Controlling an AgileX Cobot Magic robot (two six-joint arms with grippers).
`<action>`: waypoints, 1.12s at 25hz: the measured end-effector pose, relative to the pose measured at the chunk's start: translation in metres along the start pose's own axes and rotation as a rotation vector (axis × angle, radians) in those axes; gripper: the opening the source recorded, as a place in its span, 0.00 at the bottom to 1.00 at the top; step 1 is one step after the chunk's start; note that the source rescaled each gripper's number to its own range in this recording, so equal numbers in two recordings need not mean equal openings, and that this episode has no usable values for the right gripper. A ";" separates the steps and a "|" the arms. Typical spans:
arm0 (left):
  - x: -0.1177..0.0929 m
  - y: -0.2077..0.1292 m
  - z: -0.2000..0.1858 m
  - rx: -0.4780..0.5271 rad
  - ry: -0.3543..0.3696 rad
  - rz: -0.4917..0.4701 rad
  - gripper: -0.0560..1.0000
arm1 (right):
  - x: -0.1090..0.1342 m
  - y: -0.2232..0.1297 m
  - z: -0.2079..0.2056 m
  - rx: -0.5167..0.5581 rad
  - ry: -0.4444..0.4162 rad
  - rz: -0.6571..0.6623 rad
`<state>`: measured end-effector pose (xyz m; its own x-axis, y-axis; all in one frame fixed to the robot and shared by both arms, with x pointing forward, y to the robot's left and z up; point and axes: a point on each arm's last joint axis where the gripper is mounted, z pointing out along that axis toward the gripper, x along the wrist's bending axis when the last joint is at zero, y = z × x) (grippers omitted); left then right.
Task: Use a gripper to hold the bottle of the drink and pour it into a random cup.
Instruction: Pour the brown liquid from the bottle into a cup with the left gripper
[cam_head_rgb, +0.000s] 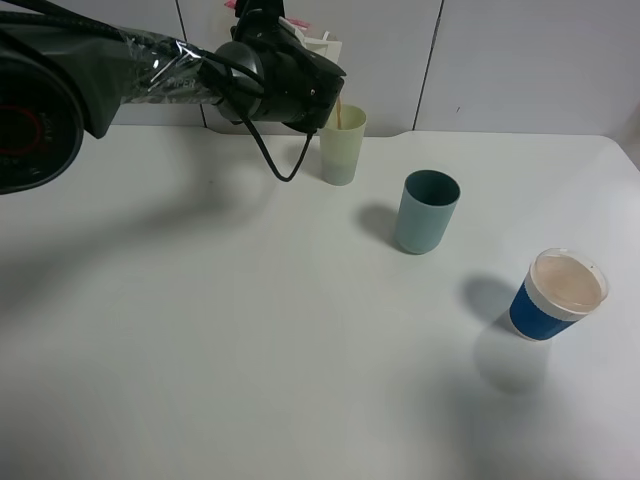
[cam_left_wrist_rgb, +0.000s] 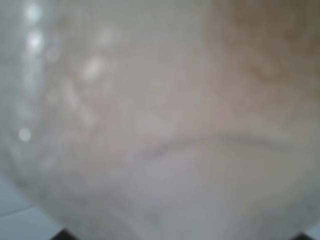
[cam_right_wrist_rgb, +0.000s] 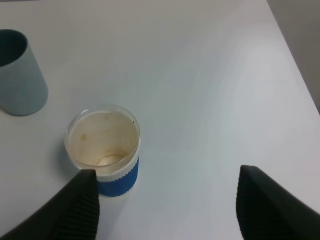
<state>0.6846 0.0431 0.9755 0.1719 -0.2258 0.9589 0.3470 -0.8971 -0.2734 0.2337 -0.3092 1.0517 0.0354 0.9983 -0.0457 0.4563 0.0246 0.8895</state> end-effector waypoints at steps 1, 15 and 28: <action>0.000 0.000 0.000 -0.002 0.000 0.005 0.05 | 0.000 0.000 0.000 0.000 0.000 0.000; 0.000 0.002 0.000 -0.020 -0.002 0.087 0.05 | 0.000 0.000 0.000 0.000 -0.005 0.014; 0.000 0.002 0.000 -0.026 -0.003 0.114 0.05 | 0.000 0.000 0.000 0.000 -0.005 0.014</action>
<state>0.6853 0.0411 0.9745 0.2113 -0.3260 0.9214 0.3010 -0.8752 -0.3787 0.2337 -0.3097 1.0518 0.0464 0.9983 -0.0355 0.4554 0.0105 0.8902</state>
